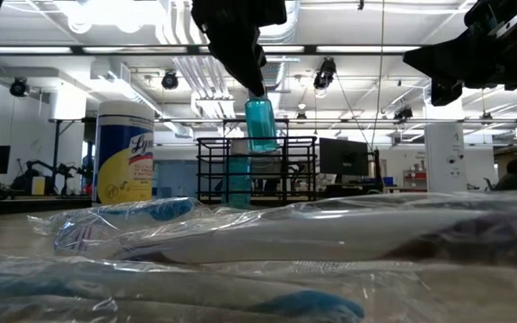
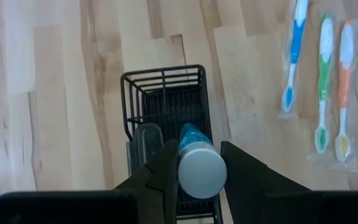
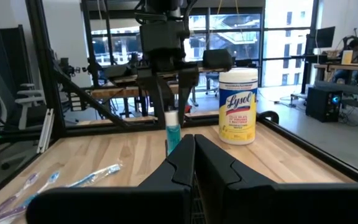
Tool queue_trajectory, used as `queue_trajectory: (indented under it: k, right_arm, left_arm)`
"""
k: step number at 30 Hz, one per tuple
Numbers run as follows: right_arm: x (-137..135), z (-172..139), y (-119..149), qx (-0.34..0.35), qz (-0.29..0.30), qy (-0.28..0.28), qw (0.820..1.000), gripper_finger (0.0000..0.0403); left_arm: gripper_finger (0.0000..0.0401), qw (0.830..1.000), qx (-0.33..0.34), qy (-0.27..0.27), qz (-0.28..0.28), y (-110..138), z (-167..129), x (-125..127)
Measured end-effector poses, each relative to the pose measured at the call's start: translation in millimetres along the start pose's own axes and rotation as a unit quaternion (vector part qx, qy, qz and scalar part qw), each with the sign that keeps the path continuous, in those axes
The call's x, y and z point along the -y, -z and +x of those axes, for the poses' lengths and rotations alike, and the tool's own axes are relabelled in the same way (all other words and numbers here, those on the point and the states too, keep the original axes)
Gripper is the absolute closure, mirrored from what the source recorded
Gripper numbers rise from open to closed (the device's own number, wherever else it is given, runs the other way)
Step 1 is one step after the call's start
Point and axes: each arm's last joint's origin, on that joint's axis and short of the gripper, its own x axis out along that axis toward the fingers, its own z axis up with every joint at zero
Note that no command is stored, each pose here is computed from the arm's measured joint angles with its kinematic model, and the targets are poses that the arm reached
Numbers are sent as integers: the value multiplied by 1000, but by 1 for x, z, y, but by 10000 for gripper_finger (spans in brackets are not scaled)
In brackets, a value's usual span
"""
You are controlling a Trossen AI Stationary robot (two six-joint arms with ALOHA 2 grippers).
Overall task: Pick & Place toothbrushing station
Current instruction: Put the blue mouthwash into the wire organizer
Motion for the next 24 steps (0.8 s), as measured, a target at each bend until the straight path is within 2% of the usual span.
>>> queue_trajectory:
  k: [11, 24]
  right_arm:
    - [0, 0, 0, 0, 0, 0, 1000, 394]
    - [0, 0, 0, -1, 0, 0, 1000, 394]
  left_arm:
    - [301, 1000, -5, 9, 4, 3, 4, 0]
    - [301, 1000, -6, 21, 2, 19, 30, -4]
